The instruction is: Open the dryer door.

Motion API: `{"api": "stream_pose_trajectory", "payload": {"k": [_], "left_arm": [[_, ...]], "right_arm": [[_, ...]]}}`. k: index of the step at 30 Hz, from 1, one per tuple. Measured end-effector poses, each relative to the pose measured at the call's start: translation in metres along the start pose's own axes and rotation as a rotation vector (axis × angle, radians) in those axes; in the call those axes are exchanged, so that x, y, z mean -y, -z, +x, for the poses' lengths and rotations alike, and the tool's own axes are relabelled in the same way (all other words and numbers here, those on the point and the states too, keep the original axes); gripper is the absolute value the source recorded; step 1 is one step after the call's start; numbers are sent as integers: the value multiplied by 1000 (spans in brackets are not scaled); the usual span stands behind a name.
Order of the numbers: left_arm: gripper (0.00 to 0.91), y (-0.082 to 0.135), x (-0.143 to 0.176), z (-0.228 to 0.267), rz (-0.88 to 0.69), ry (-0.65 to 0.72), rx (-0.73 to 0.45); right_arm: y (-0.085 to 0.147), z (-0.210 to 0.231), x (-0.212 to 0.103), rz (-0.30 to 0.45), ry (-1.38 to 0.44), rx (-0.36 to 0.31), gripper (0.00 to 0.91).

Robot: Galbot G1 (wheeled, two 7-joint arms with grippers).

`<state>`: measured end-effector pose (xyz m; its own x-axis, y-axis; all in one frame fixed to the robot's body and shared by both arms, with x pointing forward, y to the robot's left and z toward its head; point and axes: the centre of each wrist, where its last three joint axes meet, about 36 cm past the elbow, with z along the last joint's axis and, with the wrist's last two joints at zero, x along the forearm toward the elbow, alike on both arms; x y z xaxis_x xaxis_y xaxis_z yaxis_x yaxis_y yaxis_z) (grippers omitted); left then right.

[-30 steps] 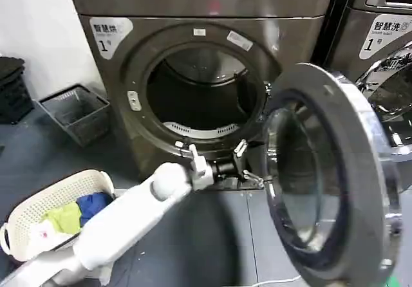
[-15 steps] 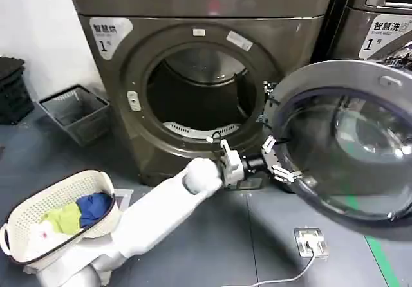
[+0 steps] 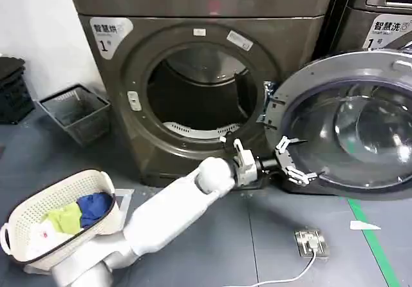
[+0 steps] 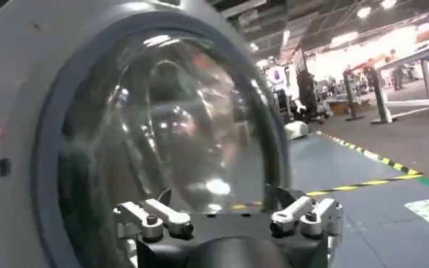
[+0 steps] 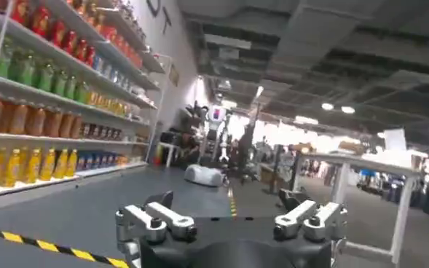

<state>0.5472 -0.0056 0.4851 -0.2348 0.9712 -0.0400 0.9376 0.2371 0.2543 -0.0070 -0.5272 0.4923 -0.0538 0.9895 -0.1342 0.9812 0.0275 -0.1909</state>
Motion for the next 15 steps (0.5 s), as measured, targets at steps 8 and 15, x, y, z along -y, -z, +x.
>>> {"api": "stream_pose_trajectory", "payload": {"k": [8,15], "left_arm": [[907,2,1,-8,0,-11,5],[907,4,7,-1,19,7,-8]], "right_arm": [[0,-2,4,-10,-13,-2,907],[1,0,0,-15,-1,-2,907]]}}
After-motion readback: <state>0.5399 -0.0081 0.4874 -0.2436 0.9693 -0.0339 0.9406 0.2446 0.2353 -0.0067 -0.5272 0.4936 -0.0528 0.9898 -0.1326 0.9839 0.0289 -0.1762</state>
